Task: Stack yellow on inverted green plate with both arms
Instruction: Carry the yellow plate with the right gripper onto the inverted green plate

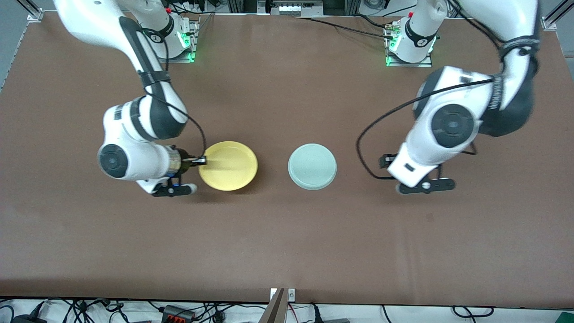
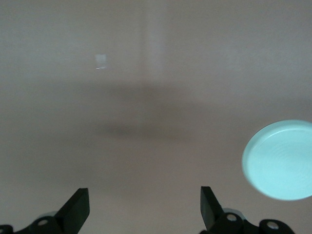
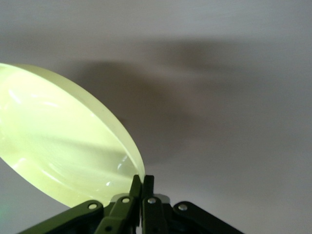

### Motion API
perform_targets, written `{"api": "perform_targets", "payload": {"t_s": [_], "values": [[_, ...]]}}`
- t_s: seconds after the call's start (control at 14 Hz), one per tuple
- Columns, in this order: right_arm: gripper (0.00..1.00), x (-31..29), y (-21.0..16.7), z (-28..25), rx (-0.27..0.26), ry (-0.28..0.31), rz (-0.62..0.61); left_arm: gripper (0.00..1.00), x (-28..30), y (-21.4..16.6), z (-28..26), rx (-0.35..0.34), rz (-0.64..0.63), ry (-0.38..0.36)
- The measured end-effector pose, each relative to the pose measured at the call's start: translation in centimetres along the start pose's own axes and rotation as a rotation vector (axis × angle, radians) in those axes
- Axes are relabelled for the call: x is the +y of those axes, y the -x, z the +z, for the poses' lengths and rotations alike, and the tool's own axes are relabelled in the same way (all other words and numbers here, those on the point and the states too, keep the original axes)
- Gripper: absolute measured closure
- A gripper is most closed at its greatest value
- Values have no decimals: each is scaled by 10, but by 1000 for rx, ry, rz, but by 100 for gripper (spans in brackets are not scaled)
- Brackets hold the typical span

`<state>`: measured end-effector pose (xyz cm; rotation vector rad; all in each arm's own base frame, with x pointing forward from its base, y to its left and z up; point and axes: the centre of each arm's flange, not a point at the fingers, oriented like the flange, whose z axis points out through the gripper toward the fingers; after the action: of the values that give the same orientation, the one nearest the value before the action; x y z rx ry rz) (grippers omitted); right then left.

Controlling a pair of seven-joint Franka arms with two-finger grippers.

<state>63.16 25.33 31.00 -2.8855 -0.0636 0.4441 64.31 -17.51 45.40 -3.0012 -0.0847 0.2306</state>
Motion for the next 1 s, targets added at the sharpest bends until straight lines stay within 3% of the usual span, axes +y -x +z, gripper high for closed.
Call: {"api": "perform_targets", "payload": {"t_s": [0.29,0.64,1.0], "values": [[97,-72,3,46,-8,-17,56,0,-54,7,-28,-24,92,65],[97,-137,12,86,-65,-148,71,0,-109,17,-65,29,133,122],[97,-174,13,121,-51,-161,109,0,-142,44,-99,38,152,143]]}}
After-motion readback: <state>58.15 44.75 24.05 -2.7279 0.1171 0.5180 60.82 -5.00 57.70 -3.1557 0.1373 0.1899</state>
